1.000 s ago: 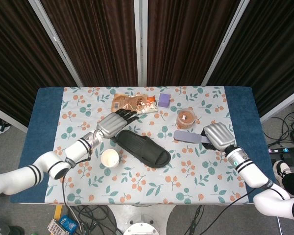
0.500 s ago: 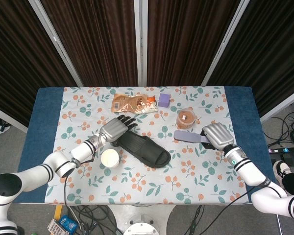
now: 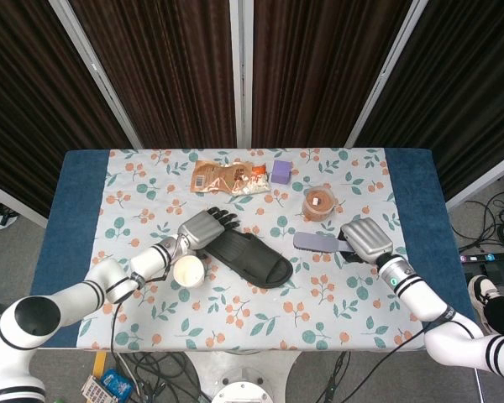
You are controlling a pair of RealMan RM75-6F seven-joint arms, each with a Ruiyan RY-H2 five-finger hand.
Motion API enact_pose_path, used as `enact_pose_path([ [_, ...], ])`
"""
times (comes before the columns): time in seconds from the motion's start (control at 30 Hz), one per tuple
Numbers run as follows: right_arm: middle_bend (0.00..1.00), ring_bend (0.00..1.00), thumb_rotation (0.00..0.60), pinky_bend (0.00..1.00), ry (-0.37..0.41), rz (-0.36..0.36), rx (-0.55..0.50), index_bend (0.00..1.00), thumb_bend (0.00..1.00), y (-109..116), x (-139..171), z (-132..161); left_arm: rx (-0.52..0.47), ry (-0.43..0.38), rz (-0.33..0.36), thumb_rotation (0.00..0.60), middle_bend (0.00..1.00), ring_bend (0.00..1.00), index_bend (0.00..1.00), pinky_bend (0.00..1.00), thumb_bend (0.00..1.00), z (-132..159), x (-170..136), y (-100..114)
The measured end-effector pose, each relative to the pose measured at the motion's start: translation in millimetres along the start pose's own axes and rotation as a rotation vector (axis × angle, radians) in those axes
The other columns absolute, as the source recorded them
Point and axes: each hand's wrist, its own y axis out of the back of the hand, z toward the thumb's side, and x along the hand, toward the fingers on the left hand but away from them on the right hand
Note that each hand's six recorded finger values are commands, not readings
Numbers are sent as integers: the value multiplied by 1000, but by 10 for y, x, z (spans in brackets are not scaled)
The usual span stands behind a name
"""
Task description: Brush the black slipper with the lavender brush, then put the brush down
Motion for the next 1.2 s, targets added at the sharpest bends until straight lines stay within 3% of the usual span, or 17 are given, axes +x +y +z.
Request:
enact_pose_path([
  [0.17,1000,1000,600,1000,24,13,6,1000,514,-79,-86,106,-47,14,-6,600,296,156,282,160,184,-22,17,-44],
  [0.37,1000,1000,600,1000,57,37,30,1000,514,-217,-213,261,-72,22,16,600,422,250,405,216,183,-47,22,-33],
  [0.73,1000,1000,600,1000,107,16,75,1000,513,-374,-597,598,-72,17,23,600,429,250,413,216,184,-38,23,-6],
  [0.97,1000,1000,600,1000,141,-19,197,1000,511,-485,-890,832,-70,23,20,600,429,250,413,216,184,-47,23,7],
  [1.2,1000,1000,600,1000,183,44,282,1000,511,-728,-803,850,-67,33,14,600,429,250,413,216,185,-78,15,4],
])
